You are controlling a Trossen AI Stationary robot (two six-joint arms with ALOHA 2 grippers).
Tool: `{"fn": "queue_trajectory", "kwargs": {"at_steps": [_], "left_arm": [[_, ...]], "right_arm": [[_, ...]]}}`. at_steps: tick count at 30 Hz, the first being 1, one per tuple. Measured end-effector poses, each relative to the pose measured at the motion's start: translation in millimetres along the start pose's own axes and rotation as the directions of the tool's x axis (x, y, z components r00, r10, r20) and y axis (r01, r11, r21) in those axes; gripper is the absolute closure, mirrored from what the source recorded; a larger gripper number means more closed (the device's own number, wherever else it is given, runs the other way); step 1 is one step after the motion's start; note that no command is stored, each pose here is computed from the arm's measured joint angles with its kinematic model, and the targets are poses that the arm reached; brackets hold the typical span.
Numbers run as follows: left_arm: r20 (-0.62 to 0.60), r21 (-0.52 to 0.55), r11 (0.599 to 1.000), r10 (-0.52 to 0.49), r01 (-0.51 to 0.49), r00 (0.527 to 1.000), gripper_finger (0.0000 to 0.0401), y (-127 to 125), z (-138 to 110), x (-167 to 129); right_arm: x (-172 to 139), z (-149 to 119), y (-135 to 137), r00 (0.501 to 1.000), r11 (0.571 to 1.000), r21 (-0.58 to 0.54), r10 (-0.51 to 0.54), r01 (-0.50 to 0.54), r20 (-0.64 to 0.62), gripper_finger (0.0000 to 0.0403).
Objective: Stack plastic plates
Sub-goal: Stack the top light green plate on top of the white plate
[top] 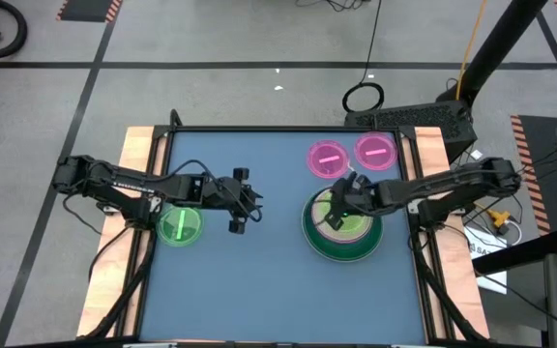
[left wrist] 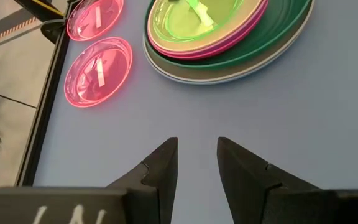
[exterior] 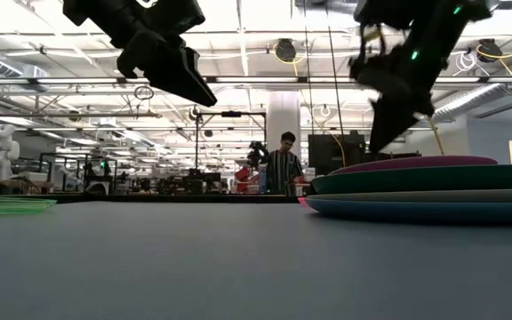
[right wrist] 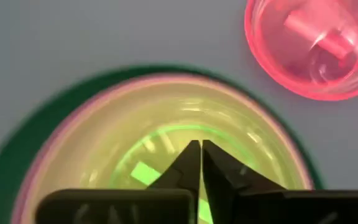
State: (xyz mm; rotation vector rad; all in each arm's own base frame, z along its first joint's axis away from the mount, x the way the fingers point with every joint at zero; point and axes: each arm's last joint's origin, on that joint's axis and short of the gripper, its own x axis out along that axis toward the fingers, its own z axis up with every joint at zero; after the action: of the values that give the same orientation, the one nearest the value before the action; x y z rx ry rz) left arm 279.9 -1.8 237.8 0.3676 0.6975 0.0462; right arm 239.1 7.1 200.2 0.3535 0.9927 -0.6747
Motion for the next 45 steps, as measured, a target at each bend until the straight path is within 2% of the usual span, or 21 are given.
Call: {"fn": "queue_trajectory", "kwargs": {"at_steps": [5, 8, 12, 16, 26, 30, 36, 40, 45], "left_arm": [[-0.016, 0.002, 1.000, -0.005, 0.005, 1.000, 0.0281, -1, -2, 0], [-0.040, 0.002, 1.000, -0.013, 0.013, 0.999, 0.0281, -1, -4, 0], [-0.058, 0.003, 1.000, -0.018, 0.018, 0.998, 0.0281, -2, -6, 0], [-0.065, 0.004, 1.000, -0.020, 0.020, 0.998, 0.0281, -2, -6, 0], [-0.072, 0.004, 1.000, -0.022, 0.023, 0.997, 0.0281, -2, -7, 0], [-0.072, 0.006, 1.000, -0.022, 0.022, 0.997, 0.0281, -2, -7, 0], [-0.071, -0.003, 1.000, -0.022, 0.022, 0.997, 0.0281, -2, -7, 0], [-0.080, -0.014, 1.000, -0.025, 0.023, 0.996, 0.0281, -2, -8, 0], [-0.105, -0.011, 0.999, -0.032, 0.031, 0.994, 0.0281, -3, -10, -1]], "right_arm": [[29, 2, -5, 0.991, 0.999, 0.012, -0.028, 0.030, -0.131, 0.0392], [40, 5, -7, 0.988, 0.999, -0.002, -0.048, 0.048, -0.144, 0.0399], [49, 8, -9, 0.985, 0.999, 0.031, -0.018, 0.024, -0.173, 0.0400], [58, 13, -7, 0.986, 0.999, 0.030, 0.024, -0.020, -0.165, 0.0401], [64, 27, 4, 0.989, 0.989, 0.003, 0.145, -0.145, -0.026, 0.0402], [64, 30, 5, 0.988, 0.988, 0.008, 0.155, -0.155, 0.005, 0.0402], [64, 31, 4, 0.988, 0.988, 0.014, 0.153, -0.153, 0.007, 0.0402], [64, 27, 1, 0.991, 0.991, -0.003, 0.130, -0.130, -0.034, 0.0402], [66, 24, 1, 0.988, 0.990, 0.042, 0.138, -0.135, -0.075, 0.0403]]}}
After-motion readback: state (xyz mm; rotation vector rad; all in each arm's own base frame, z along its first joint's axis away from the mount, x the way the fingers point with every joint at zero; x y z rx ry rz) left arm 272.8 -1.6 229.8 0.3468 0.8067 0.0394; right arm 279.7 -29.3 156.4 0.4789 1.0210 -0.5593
